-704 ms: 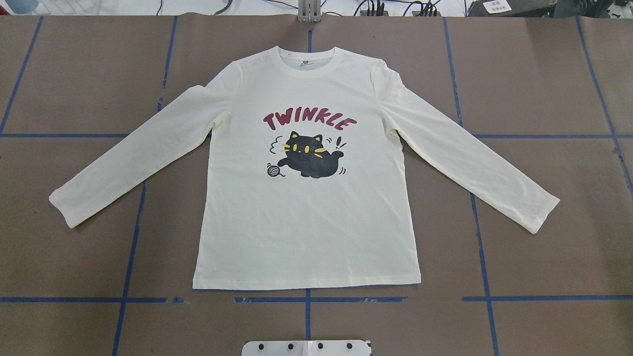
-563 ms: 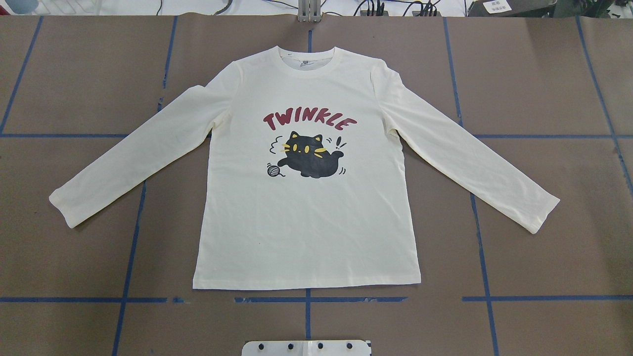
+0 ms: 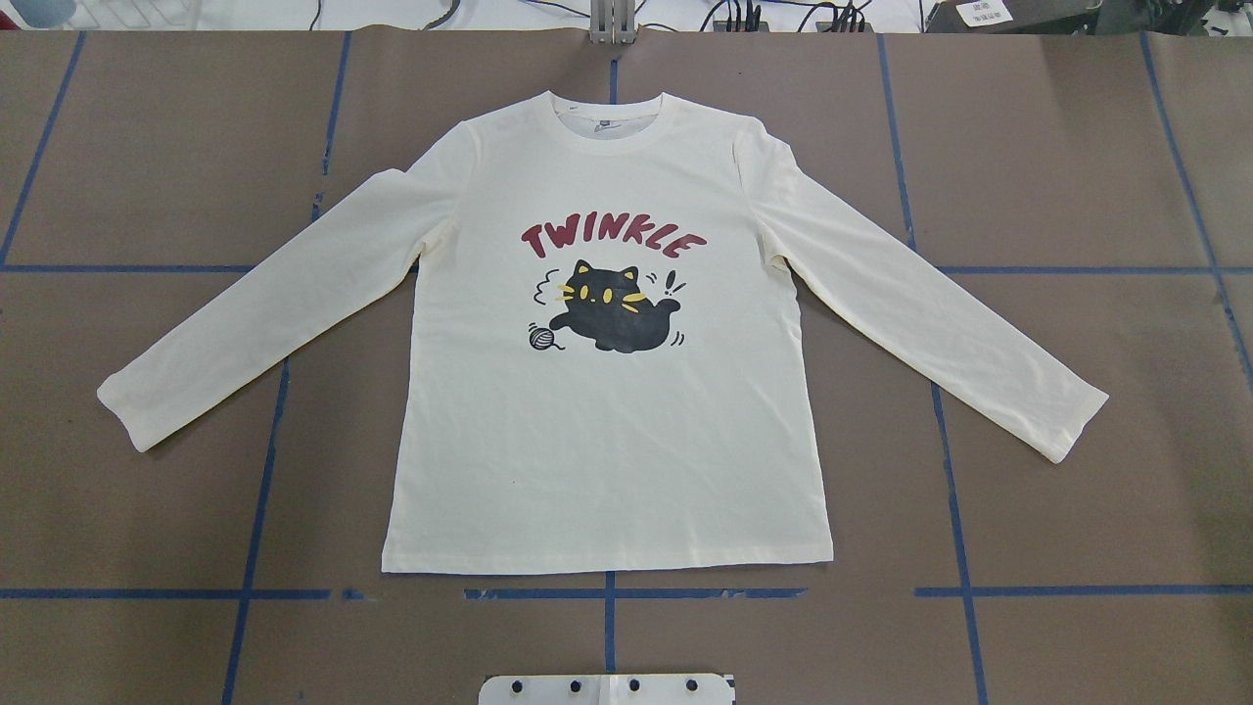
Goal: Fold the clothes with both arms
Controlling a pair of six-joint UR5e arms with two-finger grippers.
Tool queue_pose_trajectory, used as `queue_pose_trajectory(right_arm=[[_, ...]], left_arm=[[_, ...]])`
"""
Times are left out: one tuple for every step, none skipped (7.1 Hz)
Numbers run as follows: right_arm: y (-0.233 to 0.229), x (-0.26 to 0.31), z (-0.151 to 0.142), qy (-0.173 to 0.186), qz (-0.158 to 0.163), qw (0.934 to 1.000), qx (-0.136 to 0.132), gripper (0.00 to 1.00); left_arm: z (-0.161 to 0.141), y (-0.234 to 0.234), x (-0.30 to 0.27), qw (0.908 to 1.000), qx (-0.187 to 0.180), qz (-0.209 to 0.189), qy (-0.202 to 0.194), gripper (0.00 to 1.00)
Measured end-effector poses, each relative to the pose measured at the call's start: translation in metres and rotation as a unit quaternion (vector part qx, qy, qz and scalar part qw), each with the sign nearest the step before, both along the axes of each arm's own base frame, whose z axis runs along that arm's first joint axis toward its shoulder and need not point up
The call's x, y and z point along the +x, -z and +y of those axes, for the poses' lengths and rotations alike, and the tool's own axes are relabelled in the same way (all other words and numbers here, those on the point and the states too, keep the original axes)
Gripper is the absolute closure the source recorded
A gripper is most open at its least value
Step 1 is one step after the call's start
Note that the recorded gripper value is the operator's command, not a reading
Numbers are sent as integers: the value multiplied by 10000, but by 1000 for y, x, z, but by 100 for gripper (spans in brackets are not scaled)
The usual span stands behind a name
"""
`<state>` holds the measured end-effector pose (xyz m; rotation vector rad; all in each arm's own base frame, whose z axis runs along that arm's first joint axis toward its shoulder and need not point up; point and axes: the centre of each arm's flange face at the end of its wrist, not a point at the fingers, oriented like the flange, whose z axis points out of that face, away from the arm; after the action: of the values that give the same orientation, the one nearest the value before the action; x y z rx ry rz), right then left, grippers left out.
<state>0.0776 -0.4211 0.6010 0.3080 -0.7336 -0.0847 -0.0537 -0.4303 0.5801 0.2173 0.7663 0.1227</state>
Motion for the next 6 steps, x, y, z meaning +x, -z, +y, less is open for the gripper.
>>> queue_pose_trajectory(right_arm=[[10, 0, -14, -8, 4, 9993, 381, 0], [2, -1, -19, 23, -75, 9986, 519, 0], [-13, -3, -18, 82, -240, 9976, 640, 0], [-24, -8, -18, 30, -447, 9964, 717, 0], [-20, -19, -18, -163, -706, 9954, 625, 1], [-11, -40, -18, -325, -965, 9938, 446, 3]], left_arm=[[-9, 10, 0, 9990, 442, 10, 11, 0], [-23, 15, 0, 9946, 1038, 10, 22, 0], [-32, 8, 0, 9883, 1526, 20, 22, 0], [-36, -2, 0, 9826, 1855, 34, 31, 0], [-38, -8, 0, 9792, 2028, 46, 38, 0], [-38, -10, 0, 9775, 2109, 51, 41, 0]])
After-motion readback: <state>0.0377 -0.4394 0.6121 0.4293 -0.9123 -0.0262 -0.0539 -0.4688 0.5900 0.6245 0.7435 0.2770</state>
